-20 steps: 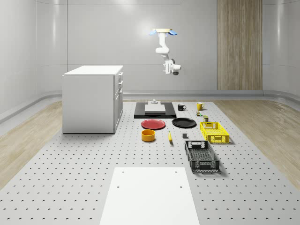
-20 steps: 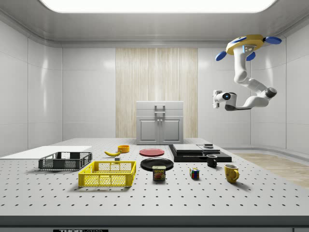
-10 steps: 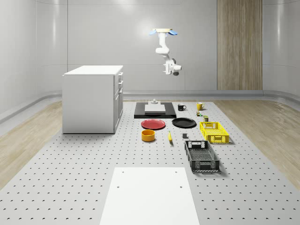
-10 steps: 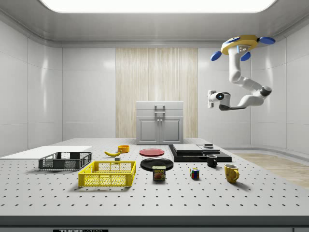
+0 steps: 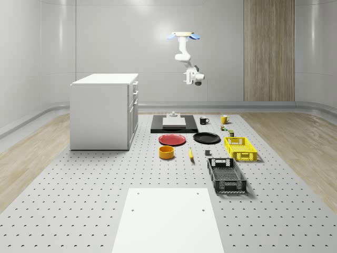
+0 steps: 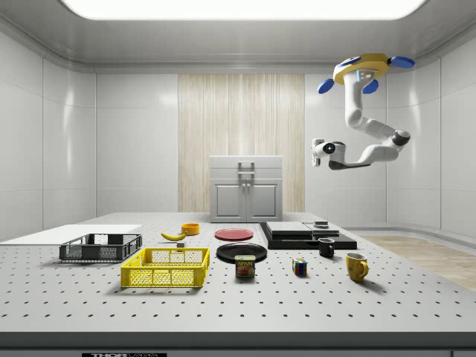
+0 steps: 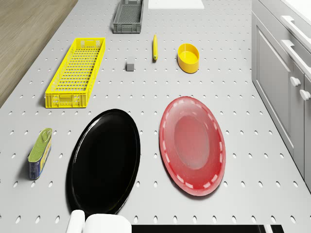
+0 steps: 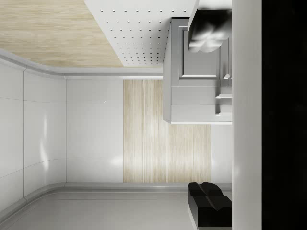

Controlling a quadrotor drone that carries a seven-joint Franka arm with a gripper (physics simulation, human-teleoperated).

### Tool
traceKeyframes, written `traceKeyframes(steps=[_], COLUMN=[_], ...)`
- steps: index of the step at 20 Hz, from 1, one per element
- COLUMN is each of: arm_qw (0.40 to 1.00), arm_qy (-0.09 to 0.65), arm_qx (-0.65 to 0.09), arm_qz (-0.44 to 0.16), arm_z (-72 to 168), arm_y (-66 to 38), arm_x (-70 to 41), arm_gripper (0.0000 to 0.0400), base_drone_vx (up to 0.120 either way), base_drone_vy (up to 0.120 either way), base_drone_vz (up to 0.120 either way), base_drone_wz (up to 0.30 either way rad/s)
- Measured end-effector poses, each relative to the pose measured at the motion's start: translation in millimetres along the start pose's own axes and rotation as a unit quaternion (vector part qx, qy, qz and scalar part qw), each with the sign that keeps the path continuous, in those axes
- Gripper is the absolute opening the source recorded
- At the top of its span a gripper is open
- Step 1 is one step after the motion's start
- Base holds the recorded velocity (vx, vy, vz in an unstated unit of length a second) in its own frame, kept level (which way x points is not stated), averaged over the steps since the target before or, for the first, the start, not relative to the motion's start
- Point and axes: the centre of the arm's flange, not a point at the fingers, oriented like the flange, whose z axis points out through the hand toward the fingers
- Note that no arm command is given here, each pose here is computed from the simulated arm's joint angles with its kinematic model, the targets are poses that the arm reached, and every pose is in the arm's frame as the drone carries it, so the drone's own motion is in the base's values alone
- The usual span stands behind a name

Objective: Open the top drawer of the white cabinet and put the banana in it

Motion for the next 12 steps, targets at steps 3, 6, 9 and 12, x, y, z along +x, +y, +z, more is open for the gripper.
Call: traceKeyframes(steps=[3, 6, 9, 12], arm_qw=[1.000, 1.000, 1.000, 1.000], arm_qy=[0.000, 0.000, 0.000, 0.000], arm_qx=[0.000, 0.000, 0.000, 0.000], arm_qz=[0.000, 0.000, 0.000, 0.000], arm_z=[0.0, 0.0, 0.0, 0.0], arm_y=[0.0, 0.0, 0.0, 0.0], arm_x=[0.0, 0.0, 0.0, 0.0], arm_gripper=[0.0400, 0.0400, 0.0400, 0.0400], base_drone_vx=[0.120, 0.120, 0.120, 0.120], base_drone_vy=[0.000, 0.000, 0.000, 0.000], base_drone_vz=[0.000, 0.000, 0.000, 0.000], base_drone_wz=[0.000, 0.000, 0.000, 0.000])
